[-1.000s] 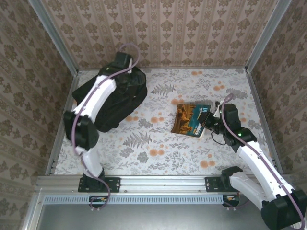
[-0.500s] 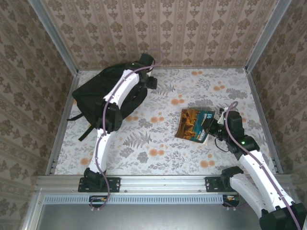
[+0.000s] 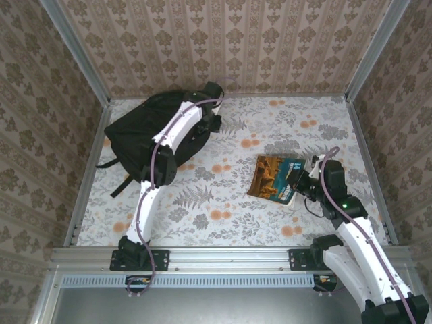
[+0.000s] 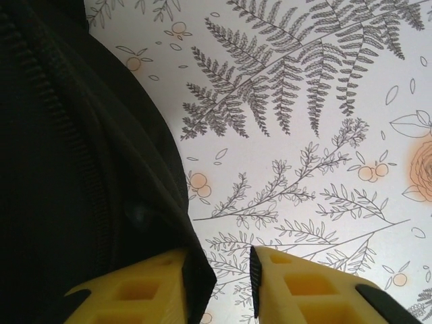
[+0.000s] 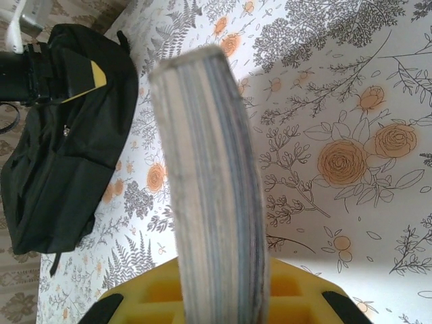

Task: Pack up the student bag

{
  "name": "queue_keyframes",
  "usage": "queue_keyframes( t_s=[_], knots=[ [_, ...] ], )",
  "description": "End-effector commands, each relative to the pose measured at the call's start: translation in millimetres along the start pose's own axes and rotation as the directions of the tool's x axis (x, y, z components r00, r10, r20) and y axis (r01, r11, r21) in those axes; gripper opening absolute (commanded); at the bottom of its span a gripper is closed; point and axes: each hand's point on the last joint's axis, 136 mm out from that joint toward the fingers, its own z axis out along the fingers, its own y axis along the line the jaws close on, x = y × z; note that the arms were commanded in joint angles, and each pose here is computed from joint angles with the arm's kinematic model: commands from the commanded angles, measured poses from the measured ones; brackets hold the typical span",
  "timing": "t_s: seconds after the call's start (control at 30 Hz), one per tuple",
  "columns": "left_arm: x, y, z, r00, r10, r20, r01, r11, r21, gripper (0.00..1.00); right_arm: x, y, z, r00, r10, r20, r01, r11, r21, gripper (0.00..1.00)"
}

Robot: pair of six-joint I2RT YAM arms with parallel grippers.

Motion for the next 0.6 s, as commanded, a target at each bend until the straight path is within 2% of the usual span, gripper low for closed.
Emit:
queue_keyframes(
  t_s=[0.0, 0.2, 0.33, 0.43, 0.57],
  knots=[
    [17, -29, 4, 0.996, 0.072, -0.051, -0.069, 0.995, 0.067, 0.26, -2, 8, -10, 1.000, 0.004, 0.022, -0.004, 0.999, -0.042, 0.00],
    [47, -87, 0, 0.981, 0.166, -0.098, -0.147, 0.974, 0.173, 0.23, -12, 2, -28, 0.995, 0.002, 0.095, -0.003, 1.000, 0.012, 0.00],
    [96, -148, -10, 0.953, 0.264, -0.145, -0.211, 0.929, 0.303, 0.22, -31, -20, -55, 0.973, 0.009, 0.230, -0.047, 0.986, 0.157, 0.00],
    [139, -188, -32, 0.931, 0.333, -0.148, -0.249, 0.878, 0.409, 0.23, -42, -25, -68, 0.953, 0.006, 0.304, -0.068, 0.978, 0.196, 0.00],
    [197, -208, -70, 0.902, 0.407, -0.146, -0.292, 0.822, 0.488, 0.25, -49, -23, -71, 0.944, 0.004, 0.329, -0.073, 0.978, 0.196, 0.00]
  ],
)
